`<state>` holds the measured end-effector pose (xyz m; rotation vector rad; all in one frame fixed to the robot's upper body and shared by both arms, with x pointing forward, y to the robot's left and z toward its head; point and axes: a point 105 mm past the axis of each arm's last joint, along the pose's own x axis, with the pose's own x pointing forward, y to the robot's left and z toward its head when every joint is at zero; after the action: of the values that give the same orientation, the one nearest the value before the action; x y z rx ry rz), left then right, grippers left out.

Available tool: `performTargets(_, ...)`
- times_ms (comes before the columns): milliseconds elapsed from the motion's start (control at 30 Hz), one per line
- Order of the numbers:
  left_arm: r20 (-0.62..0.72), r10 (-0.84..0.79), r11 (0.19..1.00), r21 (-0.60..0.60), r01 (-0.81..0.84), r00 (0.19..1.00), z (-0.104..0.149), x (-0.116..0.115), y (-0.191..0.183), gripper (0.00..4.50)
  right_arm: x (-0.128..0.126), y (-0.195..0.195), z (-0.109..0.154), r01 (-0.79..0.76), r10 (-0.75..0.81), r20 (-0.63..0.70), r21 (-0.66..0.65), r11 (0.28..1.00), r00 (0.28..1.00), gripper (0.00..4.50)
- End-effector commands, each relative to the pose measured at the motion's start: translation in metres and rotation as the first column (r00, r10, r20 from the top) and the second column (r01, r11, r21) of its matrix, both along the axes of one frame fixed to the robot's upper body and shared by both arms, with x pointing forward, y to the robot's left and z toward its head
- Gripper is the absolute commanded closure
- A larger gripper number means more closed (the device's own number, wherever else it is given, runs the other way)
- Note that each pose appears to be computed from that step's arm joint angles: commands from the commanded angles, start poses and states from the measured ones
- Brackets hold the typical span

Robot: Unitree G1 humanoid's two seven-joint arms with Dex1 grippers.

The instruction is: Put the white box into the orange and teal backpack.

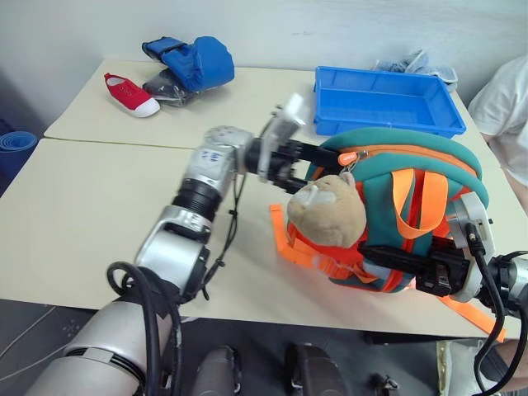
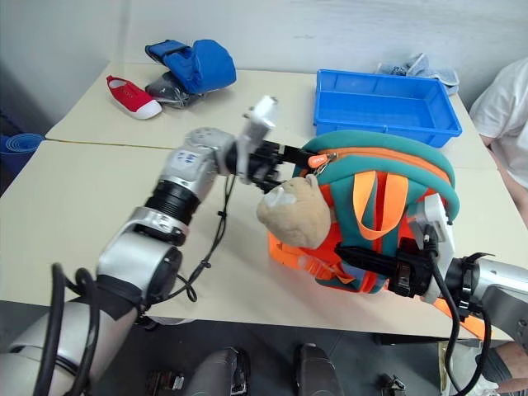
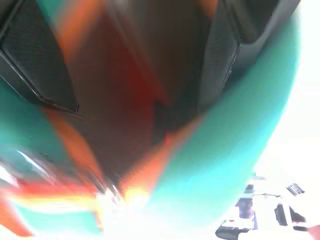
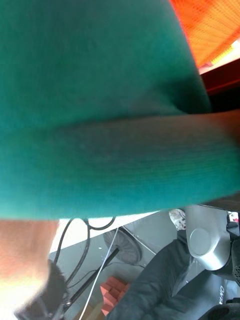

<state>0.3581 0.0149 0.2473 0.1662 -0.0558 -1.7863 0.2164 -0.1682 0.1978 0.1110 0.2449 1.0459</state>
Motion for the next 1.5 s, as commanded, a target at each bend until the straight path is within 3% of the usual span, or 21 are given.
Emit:
performTargets(33,0.108,-0.055,0.998,0.009,0.055,0.993,0.008,-0.006,0.025,0.58,0.000,0.003,0.004,0.016,-0.017,0.044,0.013,1.000,0.999,4.50)
performTargets(100,0.149,-0.041,0.999,0.025,0.038,0.988,0.005,-0.007,0.035,0.58,0.001,0.002,0.004,0.038,-0.039,0.051,0.017,0.999,0.998,4.50)
performTargets(200,0.164,-0.032,0.998,-0.052,0.041,0.986,0.013,-0.015,0.044,0.58,0.002,0.000,0.002,0.058,-0.058,0.051,0.009,0.998,0.997,4.50)
performTargets(333,0.102,-0.071,0.990,-0.110,0.083,0.992,0.012,-0.039,0.045,0.58,0.004,0.001,0.005,0.075,-0.077,0.077,0.032,0.997,0.994,4.50)
performTargets(567,0.106,-0.160,0.978,-0.117,0.172,0.981,0.005,-0.081,0.023,0.58,0.003,0.000,-0.003,0.075,-0.074,0.065,-0.002,0.997,0.995,4.50)
performTargets(733,0.131,-0.125,0.975,-0.165,0.146,0.983,0.002,-0.083,0.002,0.58,0.004,-0.001,-0.006,0.082,-0.082,0.071,0.003,0.997,0.994,4.50)
performTargets(833,0.153,-0.060,0.987,-0.136,0.081,0.986,-0.003,-0.076,-0.011,1.11,0.003,-0.001,-0.007,0.084,-0.084,0.073,0.011,0.996,0.994,4.50)
performTargets(1067,0.199,-0.026,0.989,-0.140,0.055,0.980,-0.005,-0.073,-0.014,3.23,0.002,0.000,-0.007,0.092,-0.094,0.084,0.031,0.995,0.992,4.50)
performTargets(1133,0.218,-0.007,0.989,-0.145,0.040,0.976,0.002,-0.068,-0.006,3.66,0.001,0.000,-0.007,0.095,-0.097,0.086,0.034,0.995,0.992,4.50)
performTargets(1200,0.191,0.070,0.978,-0.209,-0.029,0.979,0.027,-0.050,0.010,4.04,0.000,0.000,-0.007,0.103,-0.106,0.085,0.039,0.994,0.991,4.50)
performTargets(1333,0.103,0.142,0.955,-0.275,-0.109,0.984,0.061,-0.028,0.045,4.18,-0.003,0.000,-0.004,0.111,-0.116,0.091,0.061,0.992,0.989,4.50)
performTargets(1500,0.025,0.281,0.949,-0.158,-0.273,0.959,0.041,0.006,0.070,4.18,-0.005,-0.003,0.002,0.131,-0.142,0.107,0.104,0.986,0.984,4.50)
